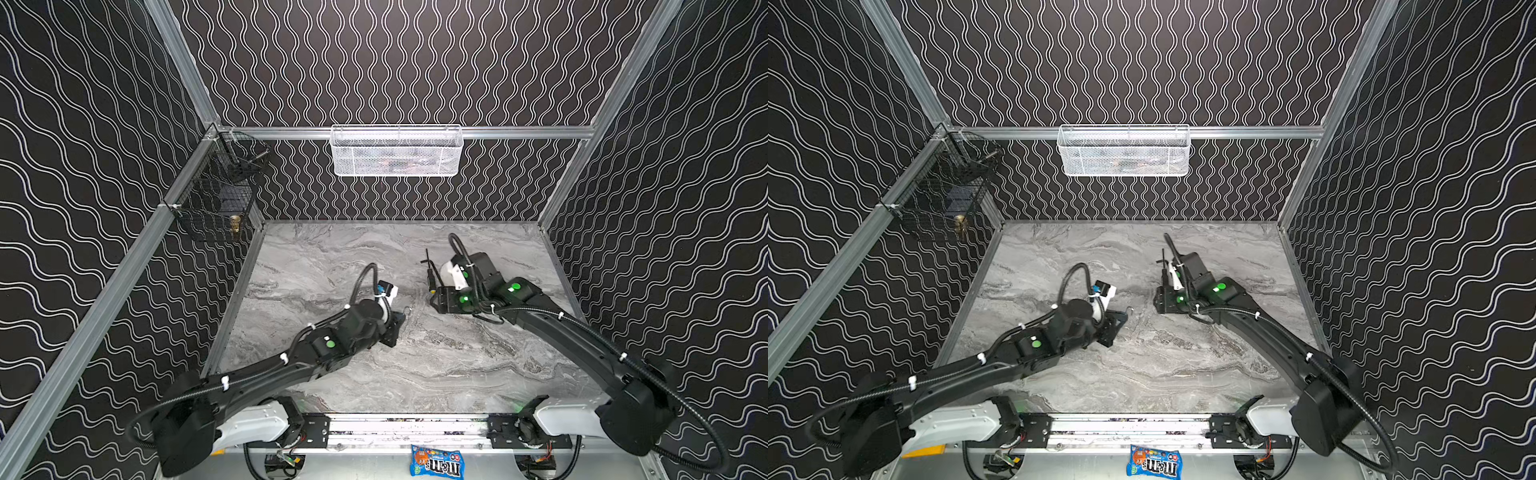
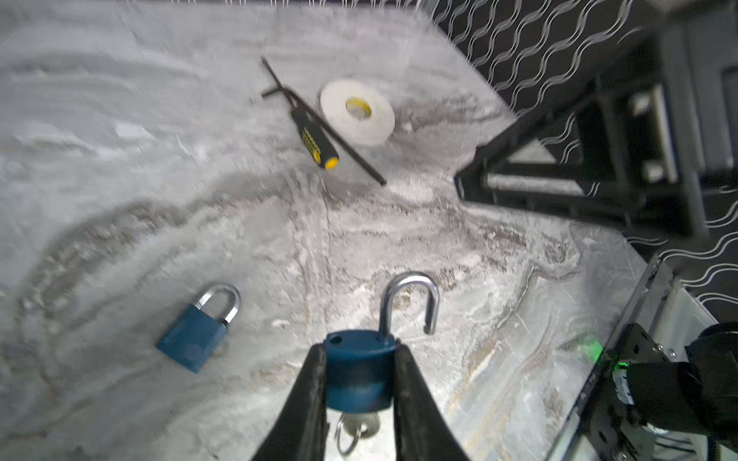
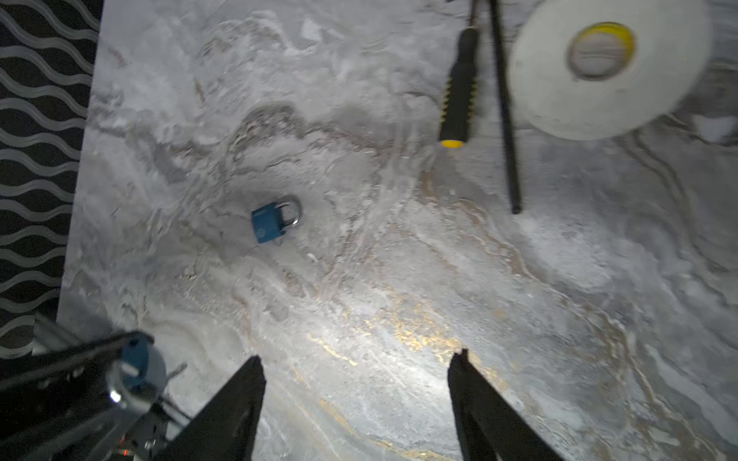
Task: Unlock with the key
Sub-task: 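Lower the open padlock with the key onto the table with the left gripper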
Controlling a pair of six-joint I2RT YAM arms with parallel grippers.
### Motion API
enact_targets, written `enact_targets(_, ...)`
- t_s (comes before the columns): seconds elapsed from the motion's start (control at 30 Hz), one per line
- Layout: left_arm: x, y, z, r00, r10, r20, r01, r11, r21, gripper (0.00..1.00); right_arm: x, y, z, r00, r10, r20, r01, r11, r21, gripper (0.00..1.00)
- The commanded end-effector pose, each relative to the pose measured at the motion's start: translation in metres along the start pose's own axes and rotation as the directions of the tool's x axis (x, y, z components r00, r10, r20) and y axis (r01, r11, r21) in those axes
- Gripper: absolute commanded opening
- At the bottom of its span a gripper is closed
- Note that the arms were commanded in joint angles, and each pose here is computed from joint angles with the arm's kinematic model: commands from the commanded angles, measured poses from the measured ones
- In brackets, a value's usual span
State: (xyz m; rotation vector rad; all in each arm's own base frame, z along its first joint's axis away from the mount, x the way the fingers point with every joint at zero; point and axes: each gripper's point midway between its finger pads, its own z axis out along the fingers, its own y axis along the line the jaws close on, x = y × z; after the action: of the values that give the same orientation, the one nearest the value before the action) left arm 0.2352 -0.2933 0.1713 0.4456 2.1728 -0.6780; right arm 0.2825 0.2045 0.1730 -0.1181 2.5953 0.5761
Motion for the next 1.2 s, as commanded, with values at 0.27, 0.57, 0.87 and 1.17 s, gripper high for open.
enact_targets(0.27,0.068,-0.002,0.066,0.949,-0.091,-0.301,0.031,0.979,-0.199,0.0,0.009,-0.067,0.003,0.958,0.255,0.129,-0.257,0.966,-0.001,0.77)
enact_targets(0.57,0.104,-0.008,0.1,0.882,0.062,-0.468,-0.159,0.972,-0.171,0.0,0.025,-0.086,0.011,0.952,0.286,0.105,-0.288,0.958,0.007,0.77)
enact_targets(0.87,0.124,-0.006,0.117,0.834,0.109,-0.54,-0.239,0.955,-0.177,0.01,0.034,-0.095,0.016,0.947,0.31,0.089,-0.311,0.95,0.002,0.77)
enact_targets(1.17,0.137,0.002,0.119,0.807,0.14,-0.573,-0.303,0.932,-0.2,0.18,0.035,-0.097,0.019,0.945,0.318,0.08,-0.319,0.948,-0.009,0.77)
